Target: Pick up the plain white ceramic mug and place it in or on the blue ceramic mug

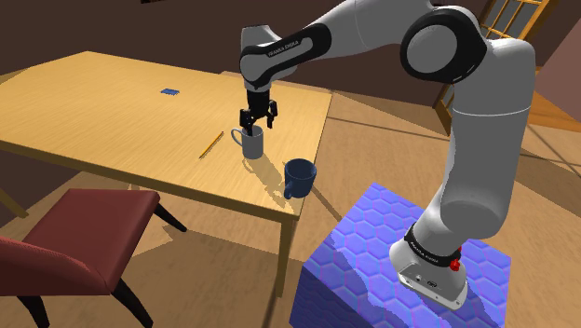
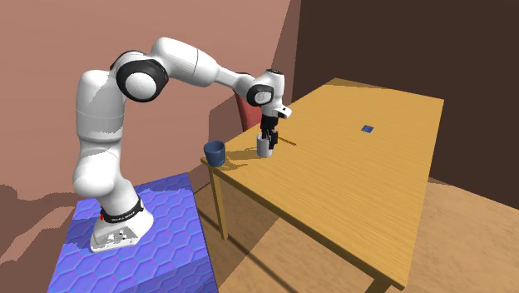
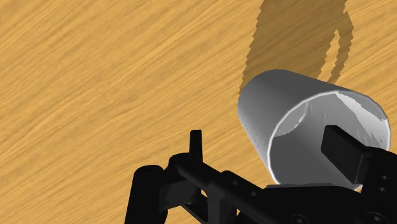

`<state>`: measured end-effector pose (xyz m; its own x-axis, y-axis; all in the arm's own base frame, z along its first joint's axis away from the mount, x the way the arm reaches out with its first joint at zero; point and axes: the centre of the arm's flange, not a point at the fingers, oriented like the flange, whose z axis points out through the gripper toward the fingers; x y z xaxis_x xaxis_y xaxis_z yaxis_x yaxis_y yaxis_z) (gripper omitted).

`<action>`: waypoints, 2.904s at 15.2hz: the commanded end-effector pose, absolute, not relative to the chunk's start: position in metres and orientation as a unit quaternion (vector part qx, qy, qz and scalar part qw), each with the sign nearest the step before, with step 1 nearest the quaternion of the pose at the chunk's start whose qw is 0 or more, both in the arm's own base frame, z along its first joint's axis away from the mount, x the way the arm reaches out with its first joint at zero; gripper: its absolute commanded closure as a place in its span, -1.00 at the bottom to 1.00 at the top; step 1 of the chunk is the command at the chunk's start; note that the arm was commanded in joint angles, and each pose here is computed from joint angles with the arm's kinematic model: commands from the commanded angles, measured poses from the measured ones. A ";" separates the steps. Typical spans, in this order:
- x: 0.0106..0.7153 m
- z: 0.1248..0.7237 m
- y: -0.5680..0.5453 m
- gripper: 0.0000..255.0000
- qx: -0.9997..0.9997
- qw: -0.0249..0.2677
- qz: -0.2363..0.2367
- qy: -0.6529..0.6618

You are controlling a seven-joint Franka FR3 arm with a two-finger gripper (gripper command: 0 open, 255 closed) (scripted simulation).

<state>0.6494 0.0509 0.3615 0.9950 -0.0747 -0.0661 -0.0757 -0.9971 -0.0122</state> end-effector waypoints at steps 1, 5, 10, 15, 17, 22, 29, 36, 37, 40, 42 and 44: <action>0.649 0.361 0.051 -1.00 -0.999 0.007 0.033 0.038; 0.649 0.361 0.051 1.00 -0.999 0.007 0.033 0.038; 0.649 0.361 0.051 1.00 -0.999 0.007 0.033 0.038; 0.649 0.372 0.051 1.00 -0.999 0.007 0.033 0.038; 0.649 0.383 0.051 1.00 -0.999 0.007 0.033 0.038; 0.649 0.409 0.051 1.00 -0.999 0.007 0.033 0.038; 0.649 0.446 0.051 1.00 -0.999 0.007 0.033 0.038; 0.649 0.483 0.051 1.00 -0.999 0.007 0.033 0.038; 0.649 0.488 0.051 1.00 -0.999 0.007 0.033 0.038; 0.649 0.504 0.051 1.00 -0.999 0.007 0.033 0.038; 0.649 0.514 0.051 1.00 -0.999 0.007 0.033 0.038; 0.649 0.525 0.051 1.00 -0.999 0.007 0.033 0.038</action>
<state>0.6488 0.0502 0.5197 0.9951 -0.0746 -0.0656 -0.0756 -0.9971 -0.0123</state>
